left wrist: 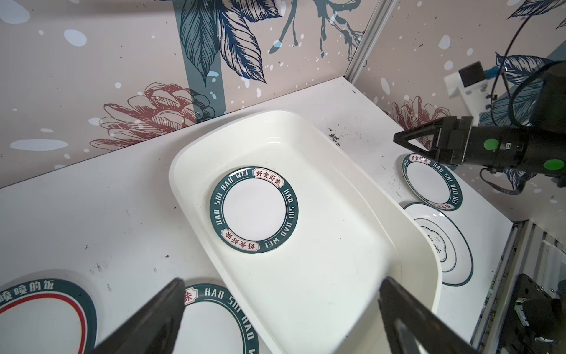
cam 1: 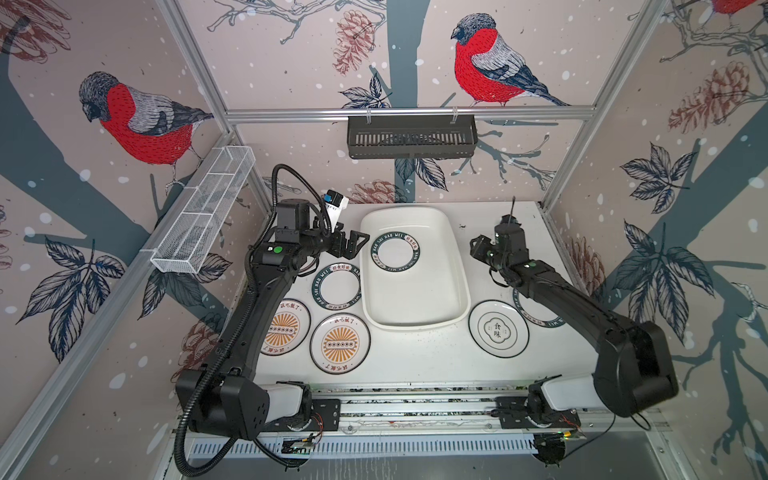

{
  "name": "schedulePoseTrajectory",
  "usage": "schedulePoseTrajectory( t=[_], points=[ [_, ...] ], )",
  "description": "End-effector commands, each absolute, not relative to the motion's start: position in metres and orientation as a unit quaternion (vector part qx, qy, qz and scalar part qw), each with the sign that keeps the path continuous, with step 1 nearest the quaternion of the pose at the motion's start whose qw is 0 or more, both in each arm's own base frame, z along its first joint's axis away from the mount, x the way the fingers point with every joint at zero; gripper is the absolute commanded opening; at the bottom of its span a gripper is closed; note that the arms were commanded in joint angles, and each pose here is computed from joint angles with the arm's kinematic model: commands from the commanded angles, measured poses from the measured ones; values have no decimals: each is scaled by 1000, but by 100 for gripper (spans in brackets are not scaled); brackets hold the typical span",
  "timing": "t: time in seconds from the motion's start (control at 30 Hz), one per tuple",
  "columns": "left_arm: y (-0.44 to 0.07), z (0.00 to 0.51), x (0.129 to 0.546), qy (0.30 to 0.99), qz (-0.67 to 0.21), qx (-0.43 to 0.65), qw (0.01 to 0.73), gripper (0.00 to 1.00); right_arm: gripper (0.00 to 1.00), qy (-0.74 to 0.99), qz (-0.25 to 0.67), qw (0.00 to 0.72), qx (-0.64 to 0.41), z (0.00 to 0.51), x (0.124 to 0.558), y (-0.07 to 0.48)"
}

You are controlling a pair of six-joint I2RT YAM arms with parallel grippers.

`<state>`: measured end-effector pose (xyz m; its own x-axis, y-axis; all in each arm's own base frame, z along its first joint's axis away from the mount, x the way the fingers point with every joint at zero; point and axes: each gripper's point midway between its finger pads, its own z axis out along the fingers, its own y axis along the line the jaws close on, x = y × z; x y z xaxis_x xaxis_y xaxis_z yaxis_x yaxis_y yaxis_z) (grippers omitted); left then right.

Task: Place the plates into the plastic bin on the countertop
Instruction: 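Withdraw the right gripper from the bin toward the plates nearer the robot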

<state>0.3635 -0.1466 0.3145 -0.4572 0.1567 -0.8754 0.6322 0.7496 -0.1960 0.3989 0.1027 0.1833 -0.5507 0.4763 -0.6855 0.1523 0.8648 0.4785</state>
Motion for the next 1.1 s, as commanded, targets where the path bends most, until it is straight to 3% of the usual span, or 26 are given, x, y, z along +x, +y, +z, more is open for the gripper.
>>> schedulePoseTrajectory(
  t=[0.0,0.13,0.23,0.8,1.07],
  points=[
    [-151,324,363,801,-267,256,470,98,47,843,148,454,247,180,385,61],
    [-154,322,363,799,-274,260,468,98,53,814,120,481,303,180,358,19],
    [-156,319,363,797,-278,264,466,98,66,801,87,484,340,172,339,-7],
    [-161,312,368,801,-289,266,451,98,76,741,-40,415,527,119,259,-114],
    [-162,311,370,804,-290,264,447,98,81,726,-75,377,569,100,234,-137]
  ],
)
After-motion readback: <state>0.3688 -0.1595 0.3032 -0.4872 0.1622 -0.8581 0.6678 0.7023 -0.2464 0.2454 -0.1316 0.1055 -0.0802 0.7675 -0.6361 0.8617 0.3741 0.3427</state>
